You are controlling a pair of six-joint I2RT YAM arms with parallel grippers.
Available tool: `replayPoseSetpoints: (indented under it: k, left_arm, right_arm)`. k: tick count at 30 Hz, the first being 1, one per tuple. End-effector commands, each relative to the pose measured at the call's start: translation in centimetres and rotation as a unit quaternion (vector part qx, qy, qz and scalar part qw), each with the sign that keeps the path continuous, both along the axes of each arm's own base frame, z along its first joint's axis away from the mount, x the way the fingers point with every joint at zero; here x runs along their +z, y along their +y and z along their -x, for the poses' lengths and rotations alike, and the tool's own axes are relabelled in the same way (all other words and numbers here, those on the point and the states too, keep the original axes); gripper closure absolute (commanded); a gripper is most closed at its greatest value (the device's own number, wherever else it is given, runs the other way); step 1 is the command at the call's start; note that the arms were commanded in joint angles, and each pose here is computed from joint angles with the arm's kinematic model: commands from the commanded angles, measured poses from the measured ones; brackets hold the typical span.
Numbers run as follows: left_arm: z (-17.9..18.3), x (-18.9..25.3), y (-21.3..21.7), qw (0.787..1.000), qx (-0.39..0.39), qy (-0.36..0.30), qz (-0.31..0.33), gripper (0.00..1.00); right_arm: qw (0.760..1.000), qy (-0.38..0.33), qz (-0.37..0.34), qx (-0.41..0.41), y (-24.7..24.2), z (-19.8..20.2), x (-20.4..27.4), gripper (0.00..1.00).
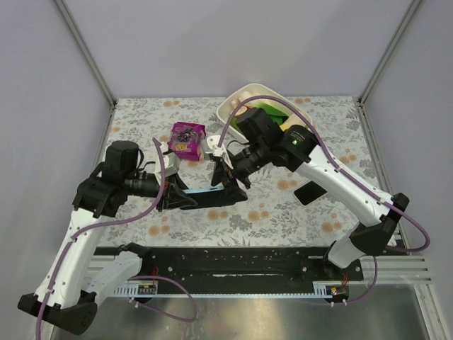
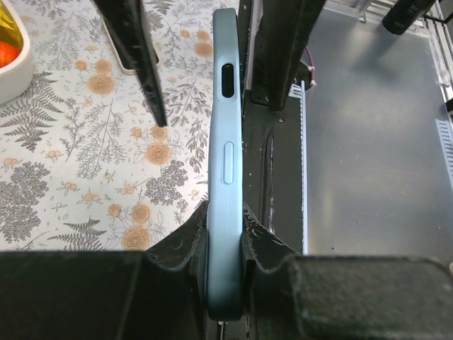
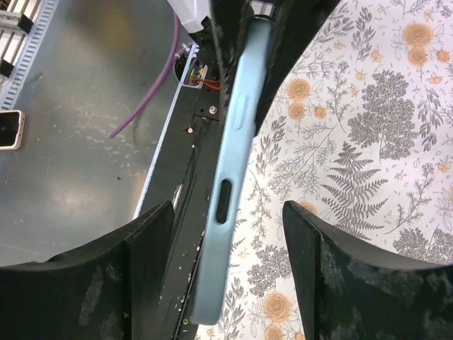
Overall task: Take the phone out of the phone case
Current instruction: Remove the phone case from the phone.
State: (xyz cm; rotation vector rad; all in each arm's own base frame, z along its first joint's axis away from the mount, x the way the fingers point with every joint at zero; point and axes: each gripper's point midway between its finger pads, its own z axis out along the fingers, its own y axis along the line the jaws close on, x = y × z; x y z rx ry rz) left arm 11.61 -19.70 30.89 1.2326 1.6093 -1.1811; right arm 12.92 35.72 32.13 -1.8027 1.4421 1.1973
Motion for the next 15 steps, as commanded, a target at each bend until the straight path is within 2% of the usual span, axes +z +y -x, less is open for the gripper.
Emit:
replayPoseSetpoints:
  k: [1,5,10,12,15]
  left_arm:
    - [-0.1,1.1,-0.4,0.999,-0.015,-0.048,0.002,1.00]
    - [-0.2,1.7,-0.7,0.998,-0.016,-0.054,0.000,1.00]
    - [-0.8,2.1,-0.8,0.998,-0.006,-0.060,-0.009,1.00]
    - [-1.1,2.4,-0.8,0.998,-0.002,-0.063,-0.010,1.00]
    - [-1.3,2.7,-0.9,0.997,0.002,-0.070,-0.014,1.00]
  right_arm:
    - [1.000,0.007,-0.009,-0.016,1.3,-1.2,1.0,0.30]
    - [1.000,0.024,0.000,-0.013,1.8,-1.3,0.1,0.38]
    - [0.999,0.041,0.011,-0.009,2.0,-1.0,-1.1,0.38]
    - [0.999,0.046,0.016,-0.009,2.0,-0.9,-1.6,0.42]
    - [0.998,0.048,0.027,-0.014,2.1,-1.2,-2.4,0.54]
